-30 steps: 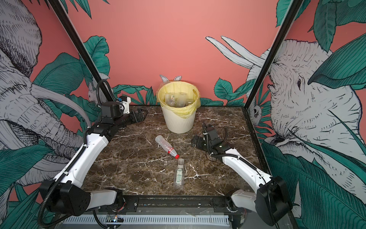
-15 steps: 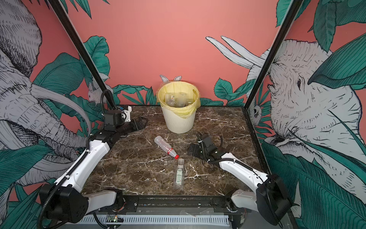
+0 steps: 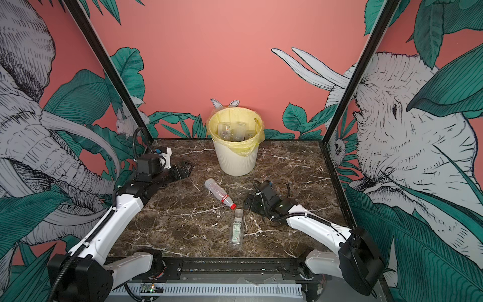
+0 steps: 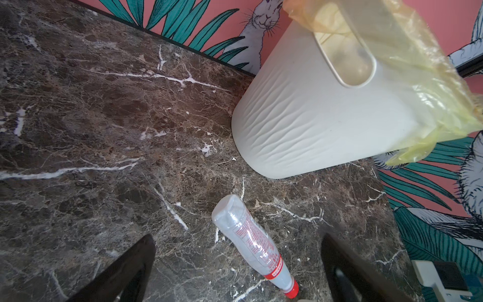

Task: Throw the plastic bottles in the bin
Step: Pick up the plastic bottle from the bottom-center of the table.

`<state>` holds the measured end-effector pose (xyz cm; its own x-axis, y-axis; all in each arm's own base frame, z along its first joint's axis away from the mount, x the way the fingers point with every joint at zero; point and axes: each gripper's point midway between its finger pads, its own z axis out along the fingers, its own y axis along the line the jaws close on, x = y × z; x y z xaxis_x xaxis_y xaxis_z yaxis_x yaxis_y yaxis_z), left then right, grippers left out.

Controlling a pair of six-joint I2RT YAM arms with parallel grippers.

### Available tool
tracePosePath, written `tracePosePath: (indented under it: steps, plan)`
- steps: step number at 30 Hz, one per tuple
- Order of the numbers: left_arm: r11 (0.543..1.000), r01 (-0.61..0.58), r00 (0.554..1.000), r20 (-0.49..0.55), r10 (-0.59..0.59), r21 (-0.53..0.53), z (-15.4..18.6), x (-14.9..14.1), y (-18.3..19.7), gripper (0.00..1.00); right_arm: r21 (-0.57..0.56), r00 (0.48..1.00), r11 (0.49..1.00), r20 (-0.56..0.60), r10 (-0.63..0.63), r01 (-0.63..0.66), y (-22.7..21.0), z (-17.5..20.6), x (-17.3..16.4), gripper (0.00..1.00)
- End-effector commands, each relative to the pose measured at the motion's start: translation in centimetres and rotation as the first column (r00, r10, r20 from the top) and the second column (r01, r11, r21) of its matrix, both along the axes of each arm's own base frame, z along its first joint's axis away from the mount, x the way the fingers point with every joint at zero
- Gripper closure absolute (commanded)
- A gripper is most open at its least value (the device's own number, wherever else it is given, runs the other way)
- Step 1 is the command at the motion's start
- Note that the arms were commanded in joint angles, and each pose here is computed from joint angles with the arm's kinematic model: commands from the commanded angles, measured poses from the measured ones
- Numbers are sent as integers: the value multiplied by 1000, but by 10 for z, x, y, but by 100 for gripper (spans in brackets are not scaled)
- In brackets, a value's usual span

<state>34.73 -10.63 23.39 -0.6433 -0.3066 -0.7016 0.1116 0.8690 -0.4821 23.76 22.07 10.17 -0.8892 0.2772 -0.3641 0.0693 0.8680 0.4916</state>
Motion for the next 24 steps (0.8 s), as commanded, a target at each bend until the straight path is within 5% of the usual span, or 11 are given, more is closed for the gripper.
tracePosePath:
  steps: [1, 24]
  plan:
    - [1000, -23, 1000, 6, 23, 16, -2, -4, 7, 1, -34, 1000, 999, 2, -28, 28, -4, 5, -5, 1]
    - [999, -37, 998, -47, 39, 32, -24, -13, 11, 1, -163, 989, 977, -87, 123, -136, 43, -3, -61, 3]
